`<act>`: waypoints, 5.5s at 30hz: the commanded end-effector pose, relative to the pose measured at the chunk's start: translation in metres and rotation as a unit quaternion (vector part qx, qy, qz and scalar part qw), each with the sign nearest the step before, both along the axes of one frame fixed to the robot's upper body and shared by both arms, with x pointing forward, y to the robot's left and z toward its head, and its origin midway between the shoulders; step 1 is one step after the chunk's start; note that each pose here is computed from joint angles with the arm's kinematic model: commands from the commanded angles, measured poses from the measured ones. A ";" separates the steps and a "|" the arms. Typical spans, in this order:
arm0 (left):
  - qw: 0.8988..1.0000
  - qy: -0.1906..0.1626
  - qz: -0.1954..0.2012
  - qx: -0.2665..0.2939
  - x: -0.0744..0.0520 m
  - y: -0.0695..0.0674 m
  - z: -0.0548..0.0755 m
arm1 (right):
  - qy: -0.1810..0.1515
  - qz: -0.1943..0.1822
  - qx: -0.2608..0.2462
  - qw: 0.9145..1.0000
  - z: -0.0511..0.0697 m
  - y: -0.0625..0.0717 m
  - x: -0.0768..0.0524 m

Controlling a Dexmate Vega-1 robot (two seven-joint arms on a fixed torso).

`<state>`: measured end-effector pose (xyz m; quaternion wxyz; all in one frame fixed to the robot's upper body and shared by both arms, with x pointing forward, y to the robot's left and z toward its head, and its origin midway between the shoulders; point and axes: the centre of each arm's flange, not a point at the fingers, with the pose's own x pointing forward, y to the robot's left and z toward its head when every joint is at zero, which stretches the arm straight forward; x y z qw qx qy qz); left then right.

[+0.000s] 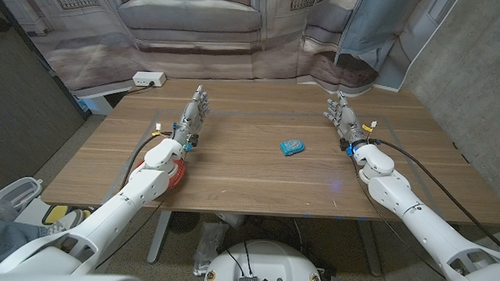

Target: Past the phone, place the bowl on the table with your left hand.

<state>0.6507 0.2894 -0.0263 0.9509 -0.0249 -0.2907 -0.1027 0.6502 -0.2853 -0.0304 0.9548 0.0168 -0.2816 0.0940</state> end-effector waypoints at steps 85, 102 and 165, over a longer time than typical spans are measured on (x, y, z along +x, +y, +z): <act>0.999 -0.046 0.021 0.018 -0.069 0.037 -0.002 | 0.016 -0.005 -0.001 1.000 -0.011 0.018 -0.006; 0.998 -0.053 0.030 0.022 -0.086 0.044 -0.009 | 0.012 0.000 -0.009 1.000 -0.010 0.017 -0.009; 0.993 -0.084 0.065 0.042 -0.135 0.079 -0.036 | 0.010 0.002 -0.022 1.000 -0.002 0.041 -0.011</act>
